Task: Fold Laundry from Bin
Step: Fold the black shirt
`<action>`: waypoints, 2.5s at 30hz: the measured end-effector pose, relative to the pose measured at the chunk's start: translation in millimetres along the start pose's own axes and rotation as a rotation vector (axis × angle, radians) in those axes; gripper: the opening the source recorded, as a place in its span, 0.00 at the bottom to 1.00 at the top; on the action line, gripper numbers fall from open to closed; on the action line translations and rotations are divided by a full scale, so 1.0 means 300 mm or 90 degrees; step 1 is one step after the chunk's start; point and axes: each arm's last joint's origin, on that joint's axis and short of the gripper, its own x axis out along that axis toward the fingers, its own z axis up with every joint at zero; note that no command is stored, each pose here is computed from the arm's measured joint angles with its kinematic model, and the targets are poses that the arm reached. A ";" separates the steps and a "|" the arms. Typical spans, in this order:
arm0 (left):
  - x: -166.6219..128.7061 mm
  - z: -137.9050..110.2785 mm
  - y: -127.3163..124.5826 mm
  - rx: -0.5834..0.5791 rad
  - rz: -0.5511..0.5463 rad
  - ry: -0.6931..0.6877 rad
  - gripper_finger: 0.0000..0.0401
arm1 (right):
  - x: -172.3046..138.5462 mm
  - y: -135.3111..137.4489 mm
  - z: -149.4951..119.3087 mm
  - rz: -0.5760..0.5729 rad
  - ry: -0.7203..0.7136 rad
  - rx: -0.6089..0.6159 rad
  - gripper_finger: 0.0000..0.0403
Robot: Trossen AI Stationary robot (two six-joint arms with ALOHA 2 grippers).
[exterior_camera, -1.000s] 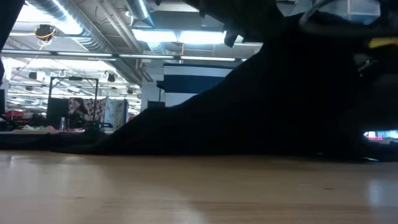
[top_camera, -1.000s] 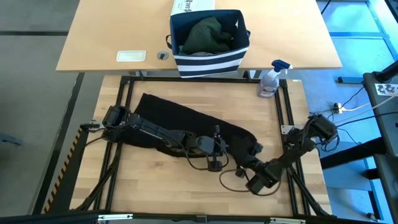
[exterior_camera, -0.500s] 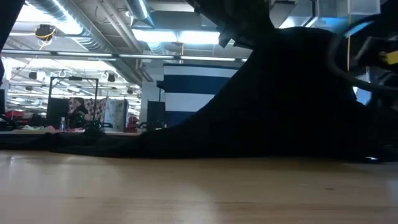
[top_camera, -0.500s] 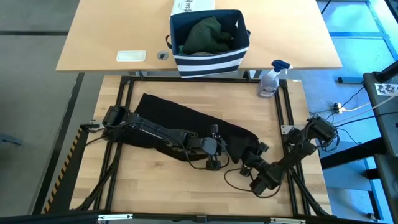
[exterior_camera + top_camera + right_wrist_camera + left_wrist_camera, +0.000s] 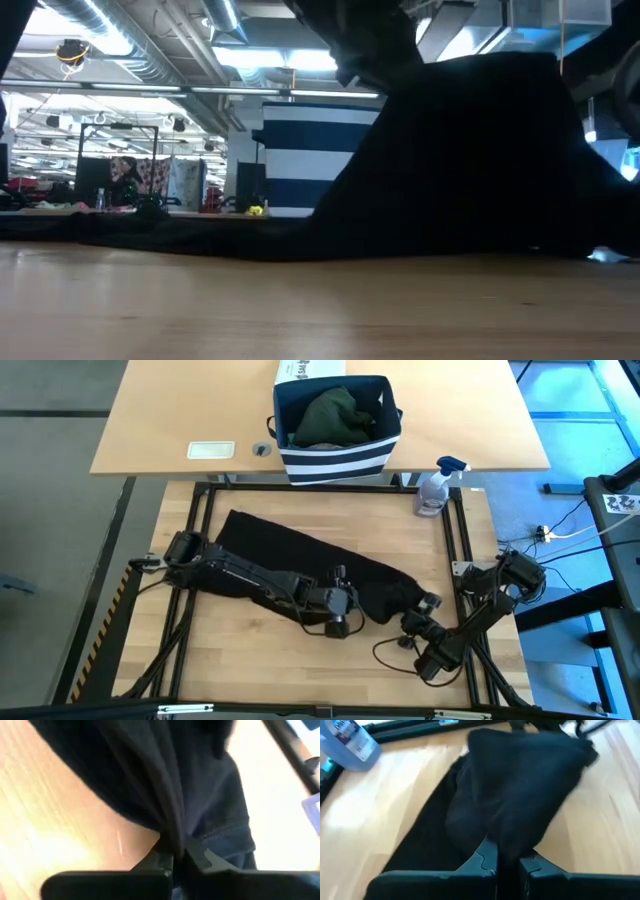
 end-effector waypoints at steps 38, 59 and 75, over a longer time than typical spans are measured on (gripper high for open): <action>-0.252 -0.164 -0.391 -0.046 0.092 0.045 0.02 | -0.115 -0.166 0.650 -0.184 -0.167 -0.055 0.00; -0.421 -0.294 -0.711 -0.238 0.015 -0.126 0.02 | -0.036 -0.109 0.915 0.154 -0.211 -0.208 0.00; -0.505 -0.263 -0.755 -0.315 0.064 -0.244 0.02 | 0.091 -0.221 1.061 0.272 -0.330 -0.249 0.00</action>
